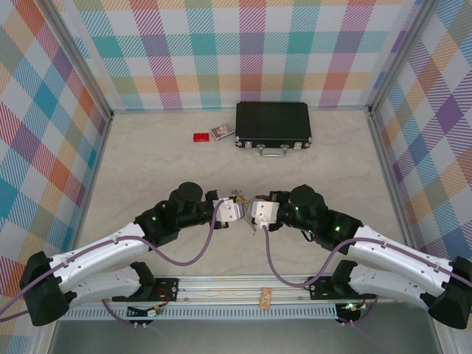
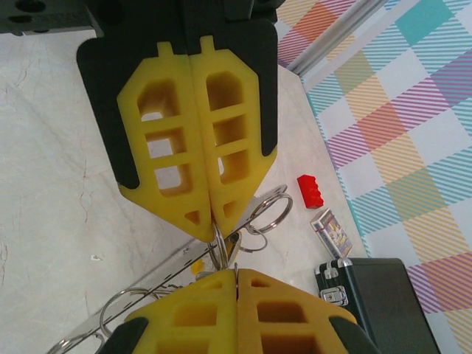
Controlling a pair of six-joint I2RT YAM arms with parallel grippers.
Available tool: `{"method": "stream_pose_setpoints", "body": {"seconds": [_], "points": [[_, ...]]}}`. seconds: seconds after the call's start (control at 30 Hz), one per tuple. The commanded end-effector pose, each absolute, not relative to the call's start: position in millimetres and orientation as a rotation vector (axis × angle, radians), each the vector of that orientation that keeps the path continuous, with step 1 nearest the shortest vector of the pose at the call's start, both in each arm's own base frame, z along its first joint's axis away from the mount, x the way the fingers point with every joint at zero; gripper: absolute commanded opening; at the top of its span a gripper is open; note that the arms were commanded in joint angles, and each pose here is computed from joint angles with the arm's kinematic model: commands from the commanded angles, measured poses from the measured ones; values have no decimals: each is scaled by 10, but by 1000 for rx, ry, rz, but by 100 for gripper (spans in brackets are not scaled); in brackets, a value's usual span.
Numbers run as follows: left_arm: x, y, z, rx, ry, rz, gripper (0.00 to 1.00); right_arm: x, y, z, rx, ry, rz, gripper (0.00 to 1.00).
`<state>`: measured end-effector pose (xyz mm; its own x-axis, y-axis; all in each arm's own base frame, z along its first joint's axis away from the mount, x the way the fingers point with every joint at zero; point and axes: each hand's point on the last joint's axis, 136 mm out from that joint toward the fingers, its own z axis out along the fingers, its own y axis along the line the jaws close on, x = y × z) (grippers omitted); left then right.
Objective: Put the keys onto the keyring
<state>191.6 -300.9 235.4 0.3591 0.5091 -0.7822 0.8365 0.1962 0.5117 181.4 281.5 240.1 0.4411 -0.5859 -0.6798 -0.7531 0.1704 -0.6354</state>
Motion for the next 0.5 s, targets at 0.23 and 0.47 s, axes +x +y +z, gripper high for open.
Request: {"method": "stream_pose_setpoints", "body": {"seconds": [0.23,0.47], "points": [[1876,-3093,2635,1416,1222,-394,0,1795,2861,2457,-1499,1216,216,0],[1884,-3084,2624,1413,1230,-389,0,1783,2843,2473,-1494,1214,218,0]]}}
